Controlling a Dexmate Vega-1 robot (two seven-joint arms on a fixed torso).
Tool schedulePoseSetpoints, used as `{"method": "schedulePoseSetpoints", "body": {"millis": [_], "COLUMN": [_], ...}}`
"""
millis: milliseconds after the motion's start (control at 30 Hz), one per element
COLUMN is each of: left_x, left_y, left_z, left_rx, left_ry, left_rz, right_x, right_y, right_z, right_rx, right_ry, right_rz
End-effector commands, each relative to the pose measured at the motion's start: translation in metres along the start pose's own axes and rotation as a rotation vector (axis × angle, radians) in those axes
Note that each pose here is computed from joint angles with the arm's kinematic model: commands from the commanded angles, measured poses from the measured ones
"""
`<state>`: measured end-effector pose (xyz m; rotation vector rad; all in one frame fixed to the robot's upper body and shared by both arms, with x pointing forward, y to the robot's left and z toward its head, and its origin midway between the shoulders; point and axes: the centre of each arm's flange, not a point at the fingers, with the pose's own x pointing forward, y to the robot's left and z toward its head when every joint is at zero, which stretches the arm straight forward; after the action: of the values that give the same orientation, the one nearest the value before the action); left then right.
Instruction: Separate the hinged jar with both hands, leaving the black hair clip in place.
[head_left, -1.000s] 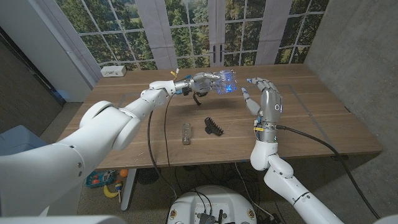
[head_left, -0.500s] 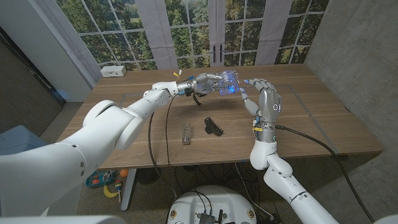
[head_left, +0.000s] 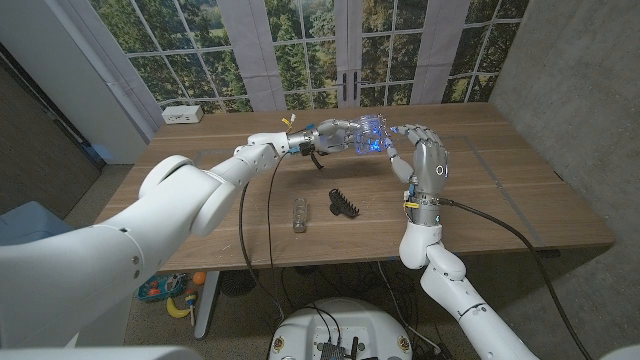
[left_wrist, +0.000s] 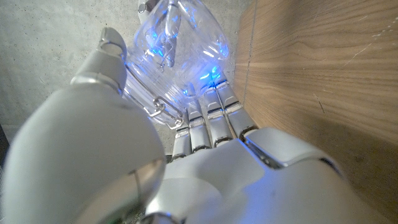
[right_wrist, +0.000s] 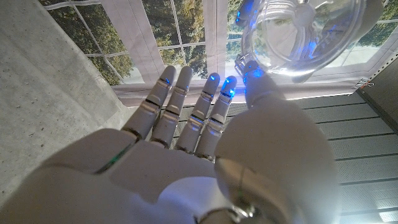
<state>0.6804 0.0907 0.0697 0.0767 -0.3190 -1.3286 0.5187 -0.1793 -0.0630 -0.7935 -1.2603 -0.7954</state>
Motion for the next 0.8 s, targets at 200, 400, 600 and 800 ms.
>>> {"method": "schedulePoseSetpoints", "body": {"millis": [200,400,600,800], "left_x": [0.001,0.001,0.001,0.002], "left_y": [-0.001,-0.001,0.0,-0.002], "left_z": [-0.001,-0.006,-0.014,-0.014], "left_rx": [-0.006,-0.013,-0.033,-0.023], "left_ry": [0.009,0.023,0.04,0.048], "left_rz": [-0.013,-0.006,0.01,-0.004], "right_x": [0.002,0.001,0.001,0.002], "right_y": [0.009,0.008,0.008,0.008], "right_z": [-0.004,-0.004,-0.005,-0.005], "right_rx": [-0.014,0.025,0.086,0.116], "right_ry": [0.007,-0.003,-0.003,-0.011], "right_rz": [-0.013,-0.04,-0.062,-0.076]}}
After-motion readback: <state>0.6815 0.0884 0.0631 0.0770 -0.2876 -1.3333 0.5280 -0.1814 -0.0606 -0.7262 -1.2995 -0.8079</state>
